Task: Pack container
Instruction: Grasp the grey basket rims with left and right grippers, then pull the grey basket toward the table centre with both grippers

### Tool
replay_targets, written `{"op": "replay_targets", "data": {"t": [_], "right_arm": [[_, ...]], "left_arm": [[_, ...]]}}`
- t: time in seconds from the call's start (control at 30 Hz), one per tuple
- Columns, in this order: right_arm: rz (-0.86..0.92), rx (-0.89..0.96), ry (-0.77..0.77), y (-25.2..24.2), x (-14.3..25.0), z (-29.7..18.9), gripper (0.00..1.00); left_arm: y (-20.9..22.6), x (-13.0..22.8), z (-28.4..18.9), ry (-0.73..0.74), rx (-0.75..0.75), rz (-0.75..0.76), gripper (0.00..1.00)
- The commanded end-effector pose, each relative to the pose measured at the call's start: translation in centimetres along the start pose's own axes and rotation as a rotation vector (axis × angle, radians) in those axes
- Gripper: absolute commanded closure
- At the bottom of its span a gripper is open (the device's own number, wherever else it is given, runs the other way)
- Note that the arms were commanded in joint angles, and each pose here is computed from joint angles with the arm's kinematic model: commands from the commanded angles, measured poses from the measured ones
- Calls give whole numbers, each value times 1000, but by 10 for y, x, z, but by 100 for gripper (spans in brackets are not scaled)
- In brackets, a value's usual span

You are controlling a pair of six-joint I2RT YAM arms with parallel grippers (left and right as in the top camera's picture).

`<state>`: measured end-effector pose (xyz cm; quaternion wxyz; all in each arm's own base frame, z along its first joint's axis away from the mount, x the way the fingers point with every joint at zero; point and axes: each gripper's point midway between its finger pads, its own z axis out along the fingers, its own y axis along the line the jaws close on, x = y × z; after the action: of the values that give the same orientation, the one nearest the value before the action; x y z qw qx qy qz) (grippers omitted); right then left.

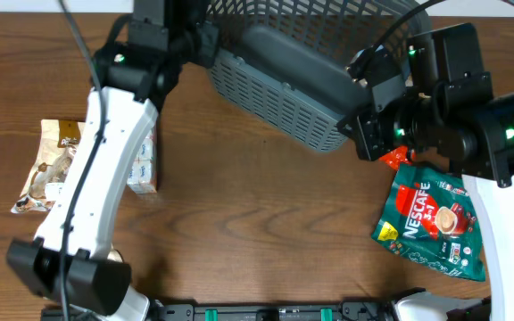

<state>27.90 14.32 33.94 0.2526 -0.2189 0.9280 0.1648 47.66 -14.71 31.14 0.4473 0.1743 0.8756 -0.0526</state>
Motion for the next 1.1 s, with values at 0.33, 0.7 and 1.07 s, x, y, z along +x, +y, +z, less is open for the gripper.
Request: {"op": "replay_targets", "data": {"t": [0.33,0.7,1.07], "right_arm": [[21,5,148,-1,32,39,99],[60,8,210,-13,52,85,99],[63,66,182,-24,46,88,99]], "left_arm": [[-3,12,28,50,8,21,95],[-3,15,28,59,10,27,94],[-4,25,29,100,14,38,94]]}}
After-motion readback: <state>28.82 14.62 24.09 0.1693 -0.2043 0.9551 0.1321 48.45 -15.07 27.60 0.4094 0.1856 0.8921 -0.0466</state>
